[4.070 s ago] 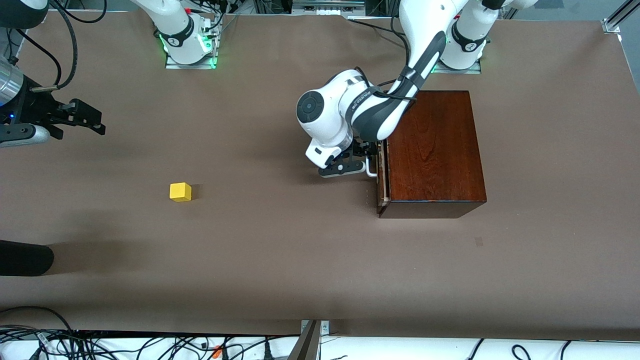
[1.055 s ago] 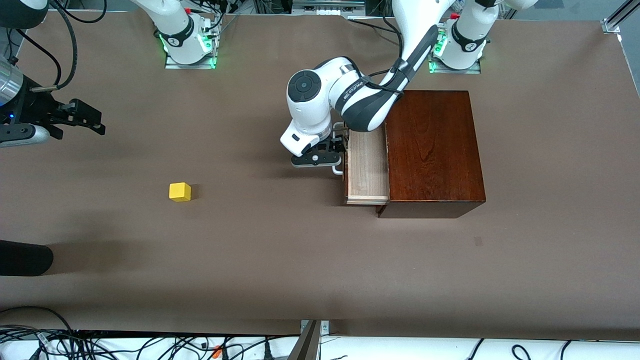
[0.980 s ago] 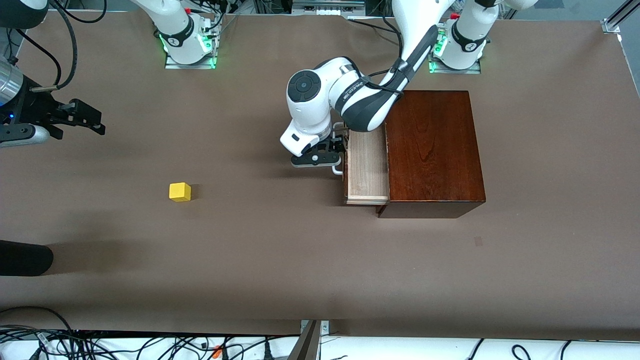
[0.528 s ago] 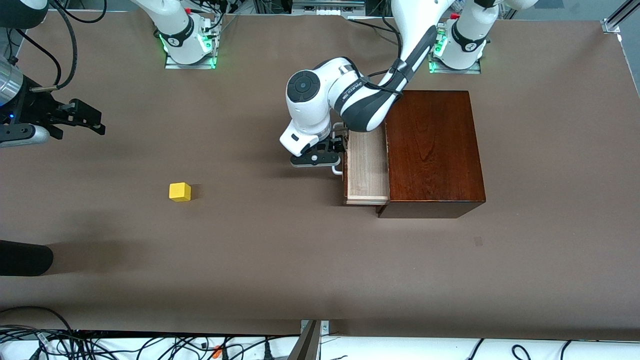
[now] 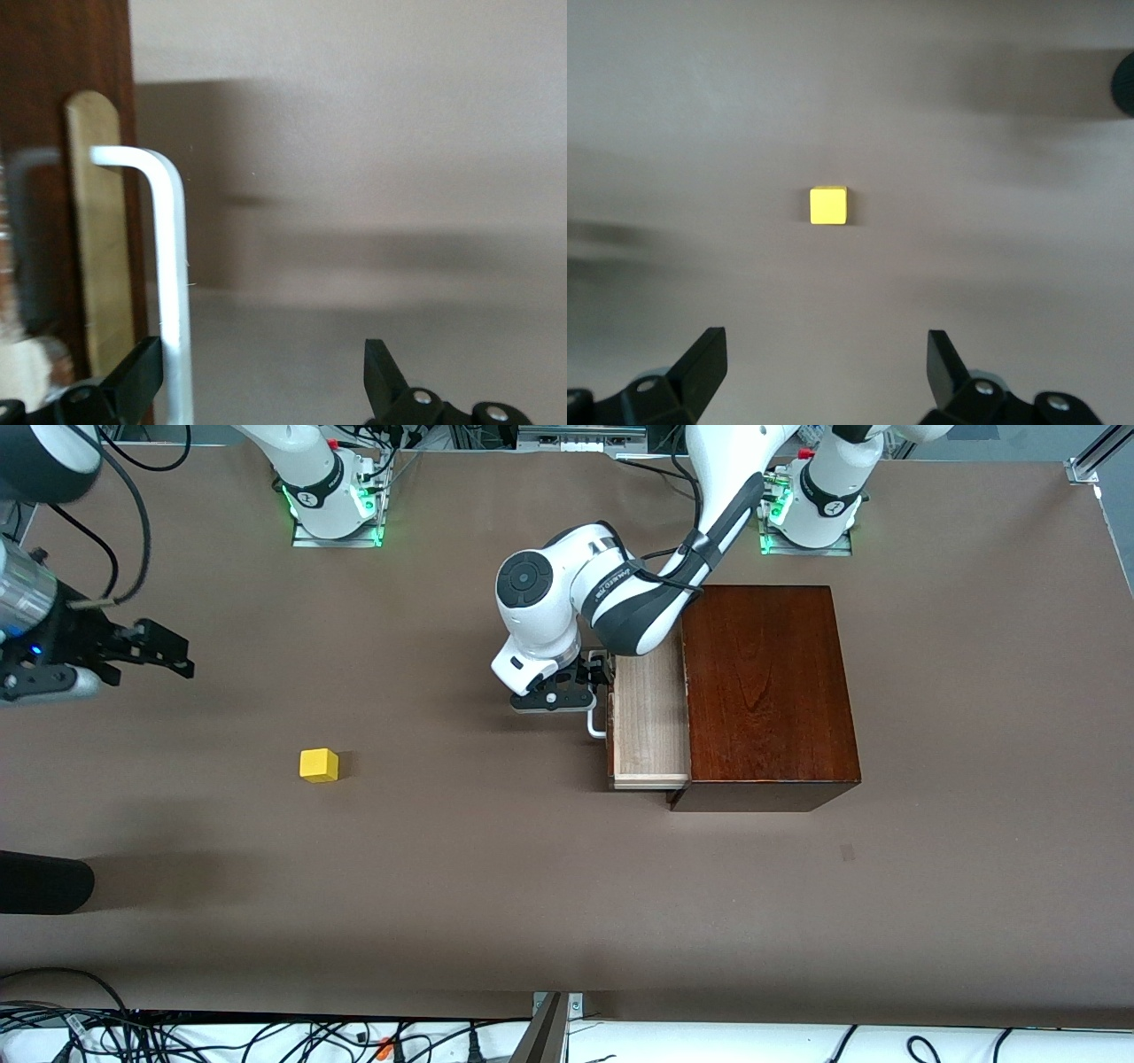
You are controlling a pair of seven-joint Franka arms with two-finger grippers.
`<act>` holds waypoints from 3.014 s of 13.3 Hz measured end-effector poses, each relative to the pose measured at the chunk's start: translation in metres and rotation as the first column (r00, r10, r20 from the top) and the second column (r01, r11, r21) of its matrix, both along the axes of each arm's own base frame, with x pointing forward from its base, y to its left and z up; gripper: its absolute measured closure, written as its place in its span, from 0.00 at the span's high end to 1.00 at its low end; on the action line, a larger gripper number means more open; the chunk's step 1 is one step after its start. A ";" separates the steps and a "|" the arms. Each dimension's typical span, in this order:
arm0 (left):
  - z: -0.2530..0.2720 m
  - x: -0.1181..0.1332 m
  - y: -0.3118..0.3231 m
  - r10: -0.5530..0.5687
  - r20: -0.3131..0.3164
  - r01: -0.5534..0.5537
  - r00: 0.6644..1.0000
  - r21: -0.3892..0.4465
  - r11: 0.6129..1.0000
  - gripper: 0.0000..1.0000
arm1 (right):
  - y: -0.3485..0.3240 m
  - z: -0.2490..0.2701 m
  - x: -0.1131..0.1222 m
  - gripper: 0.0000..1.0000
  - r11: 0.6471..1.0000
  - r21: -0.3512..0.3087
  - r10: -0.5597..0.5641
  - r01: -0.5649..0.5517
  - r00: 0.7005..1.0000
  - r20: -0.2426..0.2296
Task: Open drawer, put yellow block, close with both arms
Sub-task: 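Release the handle and raise the left gripper while the right gripper reaches the cube, then grasp the yellow cube with the right gripper, then carry the yellow cube with the right gripper over the open drawer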
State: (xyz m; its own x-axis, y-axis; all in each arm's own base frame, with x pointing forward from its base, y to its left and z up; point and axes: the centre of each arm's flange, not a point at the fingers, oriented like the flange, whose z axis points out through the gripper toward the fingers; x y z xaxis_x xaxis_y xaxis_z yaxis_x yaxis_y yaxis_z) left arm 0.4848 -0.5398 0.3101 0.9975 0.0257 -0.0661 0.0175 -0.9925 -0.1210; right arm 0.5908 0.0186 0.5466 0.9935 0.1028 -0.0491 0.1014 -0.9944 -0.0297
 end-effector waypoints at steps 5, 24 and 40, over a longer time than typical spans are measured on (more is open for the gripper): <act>0.083 0.016 0.010 -0.065 -0.008 0.065 0.998 0.007 0.998 1.00 | 0.015 -0.122 0.042 1.00 0.999 -0.032 0.032 -0.036 0.995 -0.099; 0.268 0.075 0.425 -0.165 -0.004 0.164 0.986 -0.102 0.981 1.00 | 0.039 -0.347 0.003 0.58 0.996 -0.012 0.088 -0.088 0.996 0.022; 0.275 0.075 0.485 -0.081 -0.033 0.079 0.996 -0.084 0.993 1.00 | 0.340 -0.067 -0.012 0.55 0.799 0.072 0.592 -0.596 0.802 0.074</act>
State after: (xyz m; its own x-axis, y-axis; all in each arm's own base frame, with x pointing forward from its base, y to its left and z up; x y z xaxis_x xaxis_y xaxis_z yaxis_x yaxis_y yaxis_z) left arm 0.5599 -0.0550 0.5848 0.9931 -0.0611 -0.1006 -0.0652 -0.9972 -0.0376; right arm 0.5791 0.3591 0.4793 0.7367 0.6754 0.0319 0.6750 -0.7319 -0.0935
